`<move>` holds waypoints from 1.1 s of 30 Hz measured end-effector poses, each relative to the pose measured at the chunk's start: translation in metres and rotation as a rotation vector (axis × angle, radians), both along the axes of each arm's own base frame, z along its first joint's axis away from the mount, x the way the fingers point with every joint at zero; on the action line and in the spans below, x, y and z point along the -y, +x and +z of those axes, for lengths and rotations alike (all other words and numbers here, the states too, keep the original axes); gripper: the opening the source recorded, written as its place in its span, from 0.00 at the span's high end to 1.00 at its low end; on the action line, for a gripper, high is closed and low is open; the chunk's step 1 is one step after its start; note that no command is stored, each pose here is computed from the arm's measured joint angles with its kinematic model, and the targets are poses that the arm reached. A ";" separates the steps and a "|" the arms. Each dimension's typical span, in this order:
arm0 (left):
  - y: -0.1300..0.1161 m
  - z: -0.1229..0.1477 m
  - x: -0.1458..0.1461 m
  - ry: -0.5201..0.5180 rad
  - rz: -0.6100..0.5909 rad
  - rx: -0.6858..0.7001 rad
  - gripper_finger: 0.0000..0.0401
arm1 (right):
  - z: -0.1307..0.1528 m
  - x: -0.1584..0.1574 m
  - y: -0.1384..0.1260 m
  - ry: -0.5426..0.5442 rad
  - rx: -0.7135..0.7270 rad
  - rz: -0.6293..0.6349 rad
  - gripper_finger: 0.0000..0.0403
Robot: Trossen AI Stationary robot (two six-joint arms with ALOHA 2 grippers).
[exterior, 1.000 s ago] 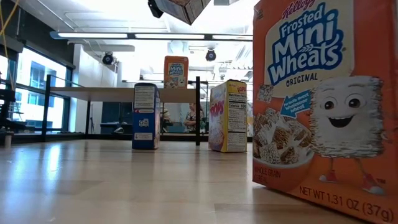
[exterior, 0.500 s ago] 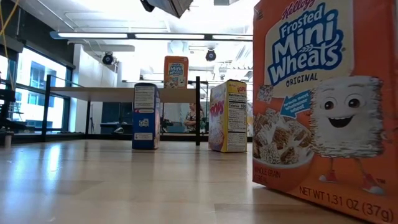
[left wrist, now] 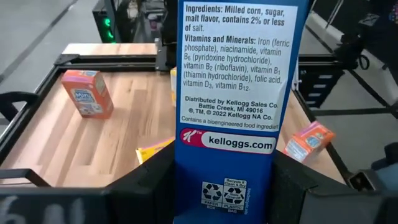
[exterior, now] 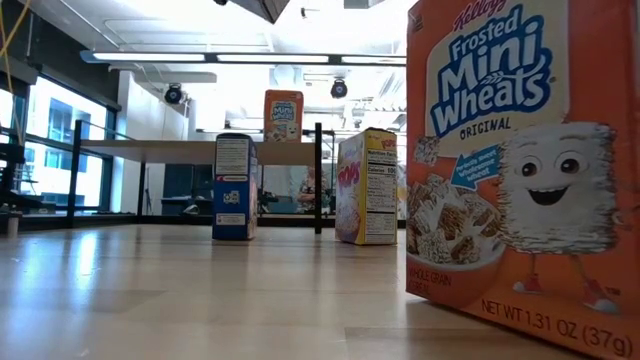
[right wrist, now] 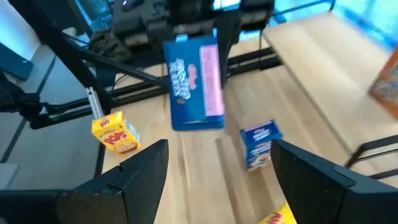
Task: Stack cereal on shelf
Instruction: Put the middle blue cereal box on the shelf
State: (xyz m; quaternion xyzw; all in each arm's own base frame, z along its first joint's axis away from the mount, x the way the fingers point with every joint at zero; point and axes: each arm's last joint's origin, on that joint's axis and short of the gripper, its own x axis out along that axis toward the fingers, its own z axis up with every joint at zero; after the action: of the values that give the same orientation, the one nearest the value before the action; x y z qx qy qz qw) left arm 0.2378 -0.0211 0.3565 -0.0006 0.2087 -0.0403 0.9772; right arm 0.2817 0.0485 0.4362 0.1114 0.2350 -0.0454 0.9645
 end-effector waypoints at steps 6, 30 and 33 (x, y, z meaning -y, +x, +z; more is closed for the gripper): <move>-0.011 -0.034 -0.001 -0.027 0.020 0.039 0.58 | 0.016 0.002 -0.030 -0.060 0.038 -0.025 0.32; -0.068 -0.036 -0.007 -0.084 0.055 0.271 0.58 | 0.019 -0.019 -0.081 -0.315 -0.045 -0.103 0.32; -0.067 -0.037 -0.007 -0.083 0.055 0.261 0.58 | 0.018 -0.018 -0.078 -0.311 -0.040 -0.064 0.32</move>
State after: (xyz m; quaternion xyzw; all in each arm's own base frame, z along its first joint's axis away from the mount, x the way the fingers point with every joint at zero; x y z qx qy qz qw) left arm 0.1712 -0.0143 0.3195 -0.0413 0.0777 -0.0217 0.9959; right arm 0.2038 0.0666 0.4540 -0.0327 0.2405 -0.1141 0.9634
